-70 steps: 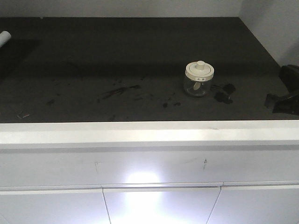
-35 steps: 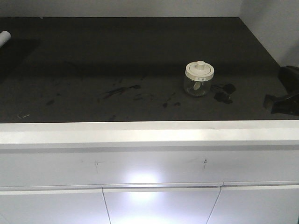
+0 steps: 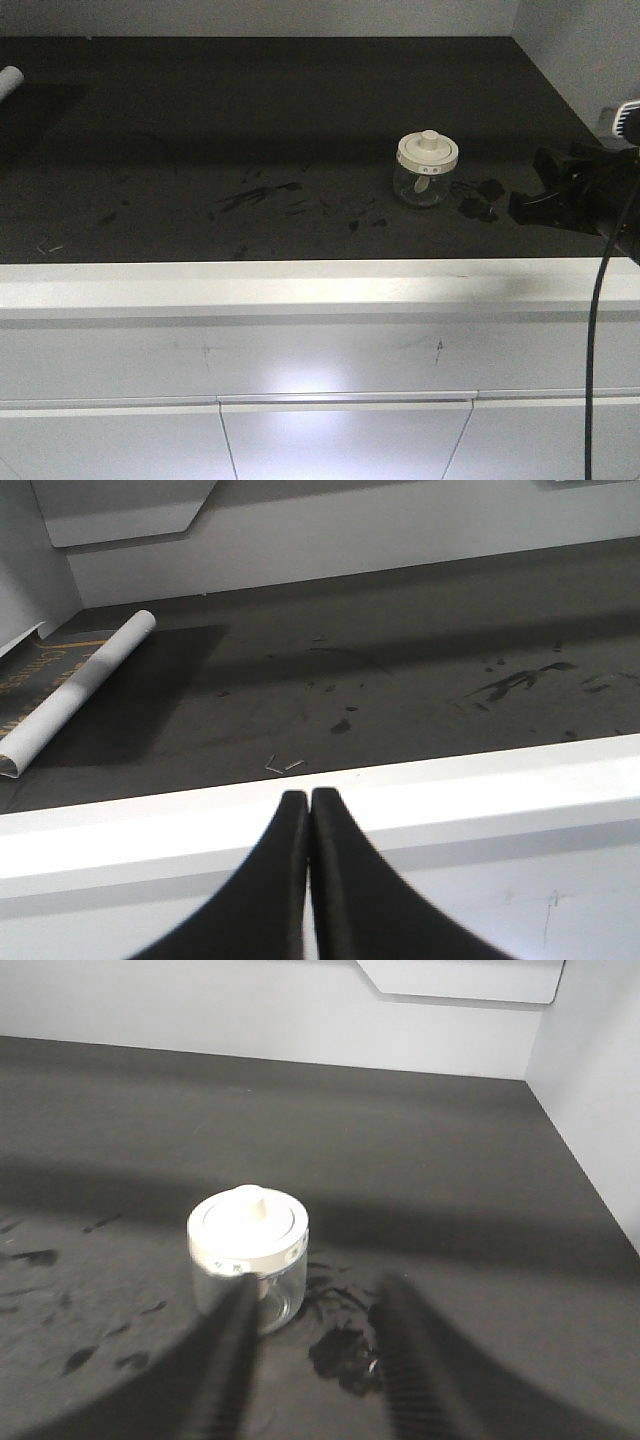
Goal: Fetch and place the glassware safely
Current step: 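Withdraw the right gripper and reach it toward the glass jar, then open the right gripper and lower it around the jar's white lid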
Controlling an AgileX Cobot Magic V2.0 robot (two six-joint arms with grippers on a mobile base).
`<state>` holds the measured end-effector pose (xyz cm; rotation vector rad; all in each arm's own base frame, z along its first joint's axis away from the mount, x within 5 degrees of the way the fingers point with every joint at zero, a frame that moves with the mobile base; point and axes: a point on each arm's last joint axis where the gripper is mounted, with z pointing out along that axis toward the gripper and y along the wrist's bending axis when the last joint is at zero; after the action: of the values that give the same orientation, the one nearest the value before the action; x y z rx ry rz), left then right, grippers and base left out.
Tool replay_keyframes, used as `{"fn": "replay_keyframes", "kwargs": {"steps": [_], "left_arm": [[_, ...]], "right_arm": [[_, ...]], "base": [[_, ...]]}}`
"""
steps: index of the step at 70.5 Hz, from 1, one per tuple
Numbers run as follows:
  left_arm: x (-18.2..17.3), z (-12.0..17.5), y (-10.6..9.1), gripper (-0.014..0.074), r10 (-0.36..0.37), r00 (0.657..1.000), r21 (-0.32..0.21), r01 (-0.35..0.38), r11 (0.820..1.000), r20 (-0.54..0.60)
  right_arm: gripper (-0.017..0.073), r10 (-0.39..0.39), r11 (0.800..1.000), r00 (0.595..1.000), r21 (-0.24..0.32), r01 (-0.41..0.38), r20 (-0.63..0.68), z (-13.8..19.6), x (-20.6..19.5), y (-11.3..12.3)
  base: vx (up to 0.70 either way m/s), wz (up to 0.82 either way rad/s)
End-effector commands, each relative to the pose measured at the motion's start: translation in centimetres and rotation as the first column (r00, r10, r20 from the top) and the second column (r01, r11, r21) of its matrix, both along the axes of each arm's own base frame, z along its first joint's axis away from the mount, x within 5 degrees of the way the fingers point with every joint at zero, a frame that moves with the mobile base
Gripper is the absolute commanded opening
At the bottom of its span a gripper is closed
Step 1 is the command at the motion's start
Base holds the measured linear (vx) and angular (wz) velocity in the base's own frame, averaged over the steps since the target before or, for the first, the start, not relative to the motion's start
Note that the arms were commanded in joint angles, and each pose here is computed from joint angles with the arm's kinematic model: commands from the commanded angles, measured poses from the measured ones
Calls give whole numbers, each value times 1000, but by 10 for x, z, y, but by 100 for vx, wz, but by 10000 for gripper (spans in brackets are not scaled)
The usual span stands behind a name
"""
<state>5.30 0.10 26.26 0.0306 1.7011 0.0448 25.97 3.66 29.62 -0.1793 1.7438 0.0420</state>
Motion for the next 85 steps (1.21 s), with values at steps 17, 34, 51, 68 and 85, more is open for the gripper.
{"fn": "replay_keyframes", "kwargs": {"steps": [17, 34, 51, 68, 85], "left_arm": [[0, 14, -1, -7, -9, 997, -8, 9, 1000, 83], [0, 14, -1, -7, -9, 997, -8, 9, 1000, 83], [0, 14, -1, -7, -9, 997, -8, 9, 1000, 83], [0, 14, -1, -7, -9, 997, -8, 9, 1000, 83], [0, 14, -1, -7, -9, 997, -8, 9, 1000, 83]], "right_arm": [[519, 61, 998, 978, -42, -54, 200, 13, 54, 13], [517, 138, 989, 964, 20, -146, 227, 21, 100, 28], [517, 174, 980, 946, 45, -194, 274, 5, 143, 39], [517, 203, 974, 935, 38, -223, 292, -19, 177, 46], [517, 209, 972, 943, 51, -230, 261, -48, 190, 49]], "base": [[0, 0], [0, 0], [0, 0], [0, 0], [0, 0]]}}
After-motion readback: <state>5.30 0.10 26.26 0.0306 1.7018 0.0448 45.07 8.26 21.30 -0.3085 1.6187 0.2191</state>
